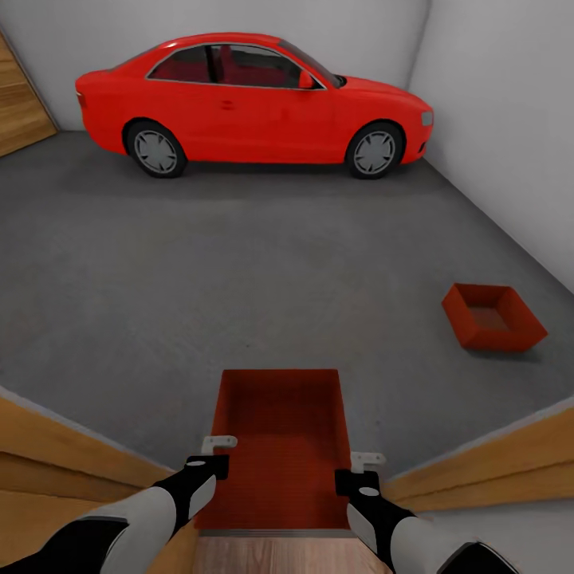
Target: Move the two storage containers from the living room to the garage. In the garage, place one container on the floor and stack the other container on top of it (either order is fine).
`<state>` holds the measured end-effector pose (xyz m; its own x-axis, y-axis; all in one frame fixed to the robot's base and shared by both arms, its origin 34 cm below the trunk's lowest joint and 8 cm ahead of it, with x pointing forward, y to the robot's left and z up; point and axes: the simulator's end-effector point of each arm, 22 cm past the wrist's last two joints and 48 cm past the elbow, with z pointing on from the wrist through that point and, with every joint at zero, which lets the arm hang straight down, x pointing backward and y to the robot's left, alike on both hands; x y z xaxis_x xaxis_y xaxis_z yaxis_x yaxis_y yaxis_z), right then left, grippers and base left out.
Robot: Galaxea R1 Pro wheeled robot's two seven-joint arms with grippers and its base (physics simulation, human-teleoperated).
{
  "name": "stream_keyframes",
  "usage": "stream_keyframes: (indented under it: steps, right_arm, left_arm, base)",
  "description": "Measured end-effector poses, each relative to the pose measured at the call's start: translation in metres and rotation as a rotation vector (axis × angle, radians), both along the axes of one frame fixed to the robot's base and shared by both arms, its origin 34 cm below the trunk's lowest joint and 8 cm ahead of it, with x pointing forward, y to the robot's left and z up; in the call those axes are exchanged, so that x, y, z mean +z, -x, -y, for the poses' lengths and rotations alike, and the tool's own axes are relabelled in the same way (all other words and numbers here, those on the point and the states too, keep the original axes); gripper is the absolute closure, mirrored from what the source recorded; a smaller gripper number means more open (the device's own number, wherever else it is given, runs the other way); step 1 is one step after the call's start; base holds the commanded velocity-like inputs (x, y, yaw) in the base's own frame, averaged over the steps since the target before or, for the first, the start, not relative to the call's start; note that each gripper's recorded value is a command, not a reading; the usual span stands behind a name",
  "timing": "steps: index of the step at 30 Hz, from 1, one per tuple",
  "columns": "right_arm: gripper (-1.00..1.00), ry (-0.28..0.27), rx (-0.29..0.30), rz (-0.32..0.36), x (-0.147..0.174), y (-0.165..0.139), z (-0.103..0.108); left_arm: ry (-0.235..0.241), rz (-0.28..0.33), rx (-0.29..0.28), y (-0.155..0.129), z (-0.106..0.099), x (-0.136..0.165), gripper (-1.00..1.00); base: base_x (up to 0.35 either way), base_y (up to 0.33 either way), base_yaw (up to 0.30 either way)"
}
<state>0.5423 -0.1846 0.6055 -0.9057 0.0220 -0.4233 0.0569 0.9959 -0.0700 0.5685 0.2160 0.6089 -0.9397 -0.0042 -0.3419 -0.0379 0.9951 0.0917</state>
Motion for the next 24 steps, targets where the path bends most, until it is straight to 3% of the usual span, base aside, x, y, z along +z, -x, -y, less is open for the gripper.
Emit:
stream_keyframes:
  steps: [24]
  right_arm:
    - [1.0, 0.0, 0.0, 0.0, -0.0001, 0.0003, 0.0]
  left_arm:
    - [0.0, 0.0, 0.0, 0.0002, 0.0, -0.0001, 1.0]
  base:
    - [0.322, 0.0, 0.0]
